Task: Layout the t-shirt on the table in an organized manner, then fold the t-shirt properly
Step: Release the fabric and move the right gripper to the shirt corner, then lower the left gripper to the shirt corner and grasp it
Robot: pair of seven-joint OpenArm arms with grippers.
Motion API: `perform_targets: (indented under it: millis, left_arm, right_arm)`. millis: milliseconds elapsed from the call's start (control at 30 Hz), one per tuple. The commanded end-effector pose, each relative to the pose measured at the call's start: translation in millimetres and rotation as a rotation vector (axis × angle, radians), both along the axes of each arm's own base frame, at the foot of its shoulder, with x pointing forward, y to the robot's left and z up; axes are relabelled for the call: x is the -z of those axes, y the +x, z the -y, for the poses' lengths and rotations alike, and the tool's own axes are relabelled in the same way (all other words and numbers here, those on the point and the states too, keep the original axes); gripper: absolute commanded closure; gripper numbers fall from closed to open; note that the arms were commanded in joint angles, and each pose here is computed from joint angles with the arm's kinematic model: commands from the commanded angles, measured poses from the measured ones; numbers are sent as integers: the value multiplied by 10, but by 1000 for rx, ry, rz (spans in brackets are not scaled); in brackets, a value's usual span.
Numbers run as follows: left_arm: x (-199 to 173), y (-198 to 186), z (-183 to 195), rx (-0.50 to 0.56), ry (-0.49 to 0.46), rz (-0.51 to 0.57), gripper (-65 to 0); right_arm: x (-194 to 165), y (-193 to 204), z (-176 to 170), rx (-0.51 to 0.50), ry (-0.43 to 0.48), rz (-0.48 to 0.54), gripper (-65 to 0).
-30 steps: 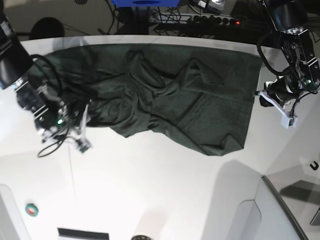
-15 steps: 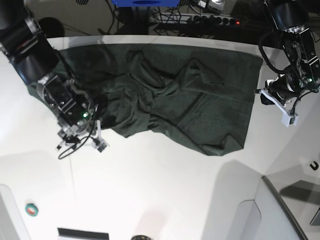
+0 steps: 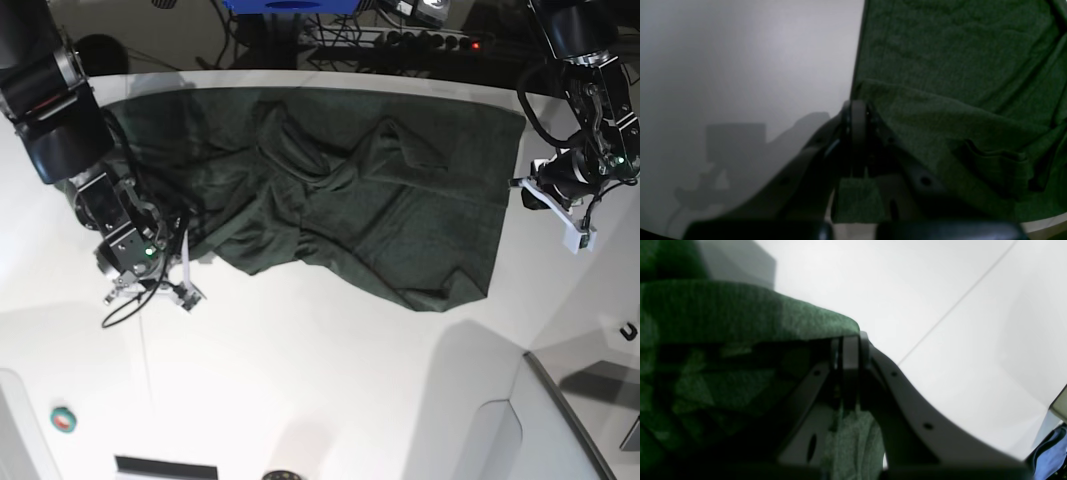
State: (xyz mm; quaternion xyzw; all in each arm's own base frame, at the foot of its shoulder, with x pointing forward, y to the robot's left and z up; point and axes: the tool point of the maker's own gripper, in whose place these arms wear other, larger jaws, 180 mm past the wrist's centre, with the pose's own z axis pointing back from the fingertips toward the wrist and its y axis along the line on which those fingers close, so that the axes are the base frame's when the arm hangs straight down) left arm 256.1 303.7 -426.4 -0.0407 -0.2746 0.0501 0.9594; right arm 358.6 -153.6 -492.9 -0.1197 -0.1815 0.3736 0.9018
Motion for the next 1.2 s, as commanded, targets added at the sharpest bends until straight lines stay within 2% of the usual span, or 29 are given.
perform_targets:
  millis: [0, 200, 367, 533, 733, 867, 967, 1033, 1100, 1167]
  left_arm:
    - [-138, 118, -73, 0, 18, 49, 0]
    - [-151, 137, -73, 0, 18, 54, 0]
    - [-158, 143, -79, 0, 19, 55, 0]
    - [-158, 143, -79, 0, 19, 55, 0]
    - [-172, 164, -79, 0, 19, 62, 0]
    - [-279, 335, -62, -2, 14, 103, 0]
    - [-354, 454, -29, 7, 12, 129, -234]
    - [-353, 530, -19, -1, -4, 135, -359]
    - [-291, 619, -8, -20, -39, 126, -428]
    - [-171, 708, 36, -45, -94, 101, -454]
  right_arm:
    - [-53, 44, 85, 4, -21, -1, 0]
    - [-236, 192, 326, 144, 39, 55, 0]
    - [-501, 282, 517, 195, 19, 97, 0]
    - [-661, 336, 712, 288, 49, 138, 0]
    - [-666, 335, 755, 306, 54, 140, 0]
    - [-669, 335, 761, 309, 55, 141, 0]
    - [-664, 329, 765, 310, 55, 140, 0]
    - [-663, 324, 781, 317, 57, 140, 0]
    - [-697, 335, 871, 370, 83, 154, 0]
    - [-735, 333, 1003, 426, 100, 167, 0]
